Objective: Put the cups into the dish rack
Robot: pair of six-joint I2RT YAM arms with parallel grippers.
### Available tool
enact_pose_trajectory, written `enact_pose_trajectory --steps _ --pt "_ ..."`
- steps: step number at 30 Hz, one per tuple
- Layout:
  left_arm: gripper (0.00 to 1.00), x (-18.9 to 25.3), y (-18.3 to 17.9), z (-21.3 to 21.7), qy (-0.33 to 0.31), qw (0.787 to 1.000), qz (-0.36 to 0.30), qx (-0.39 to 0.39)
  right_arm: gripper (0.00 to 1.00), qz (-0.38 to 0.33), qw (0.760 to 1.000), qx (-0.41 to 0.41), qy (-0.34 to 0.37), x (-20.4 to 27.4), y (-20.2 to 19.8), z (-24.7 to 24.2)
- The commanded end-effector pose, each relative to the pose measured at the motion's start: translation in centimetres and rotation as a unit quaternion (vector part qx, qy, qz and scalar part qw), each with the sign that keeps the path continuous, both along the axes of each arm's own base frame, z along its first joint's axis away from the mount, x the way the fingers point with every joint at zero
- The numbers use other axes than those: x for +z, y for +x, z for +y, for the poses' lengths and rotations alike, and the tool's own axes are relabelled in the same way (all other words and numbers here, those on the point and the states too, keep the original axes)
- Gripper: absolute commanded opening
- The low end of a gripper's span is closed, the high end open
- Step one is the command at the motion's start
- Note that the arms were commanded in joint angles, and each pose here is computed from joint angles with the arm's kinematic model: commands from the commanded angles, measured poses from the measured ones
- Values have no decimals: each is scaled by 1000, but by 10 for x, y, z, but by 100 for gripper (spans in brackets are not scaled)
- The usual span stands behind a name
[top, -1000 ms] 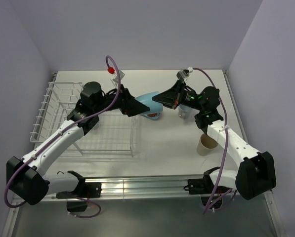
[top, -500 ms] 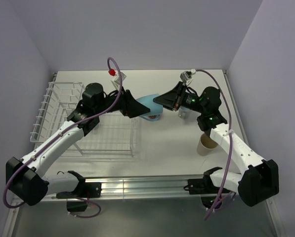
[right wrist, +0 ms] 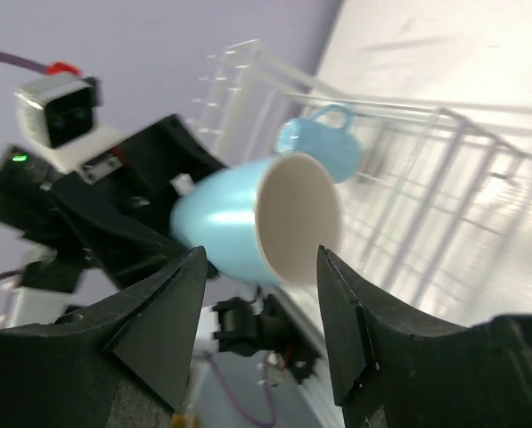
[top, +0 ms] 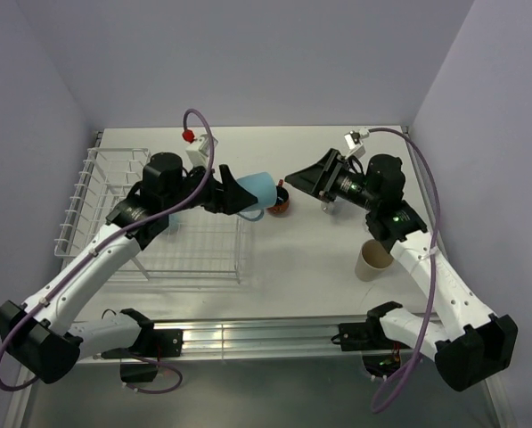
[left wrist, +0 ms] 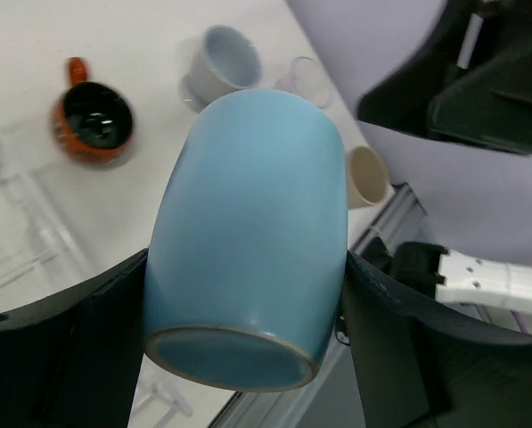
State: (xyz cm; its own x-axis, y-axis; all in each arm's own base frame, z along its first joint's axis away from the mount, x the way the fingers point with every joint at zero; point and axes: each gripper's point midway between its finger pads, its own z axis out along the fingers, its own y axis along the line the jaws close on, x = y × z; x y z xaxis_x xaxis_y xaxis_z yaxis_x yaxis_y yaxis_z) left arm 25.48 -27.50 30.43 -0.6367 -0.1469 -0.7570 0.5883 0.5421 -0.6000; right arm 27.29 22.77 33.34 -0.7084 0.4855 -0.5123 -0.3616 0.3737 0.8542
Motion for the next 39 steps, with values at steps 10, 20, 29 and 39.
enact_pose_trajectory --steps 10,20,29,39 --pt "0 4 51 108 187 940 33 282 62 -30 981 -136 -133 -18 3 -56" --pt "0 -44 89 131 290 894 85 332 63 -22 974 -151 -167 -38 2 -67" --pt "0 -86 104 139 335 874 122 331 63 -14 974 -144 -175 -51 2 -65" --pt "0 -122 108 145 362 864 155 314 62 -6 974 -138 -180 -63 4 -63"
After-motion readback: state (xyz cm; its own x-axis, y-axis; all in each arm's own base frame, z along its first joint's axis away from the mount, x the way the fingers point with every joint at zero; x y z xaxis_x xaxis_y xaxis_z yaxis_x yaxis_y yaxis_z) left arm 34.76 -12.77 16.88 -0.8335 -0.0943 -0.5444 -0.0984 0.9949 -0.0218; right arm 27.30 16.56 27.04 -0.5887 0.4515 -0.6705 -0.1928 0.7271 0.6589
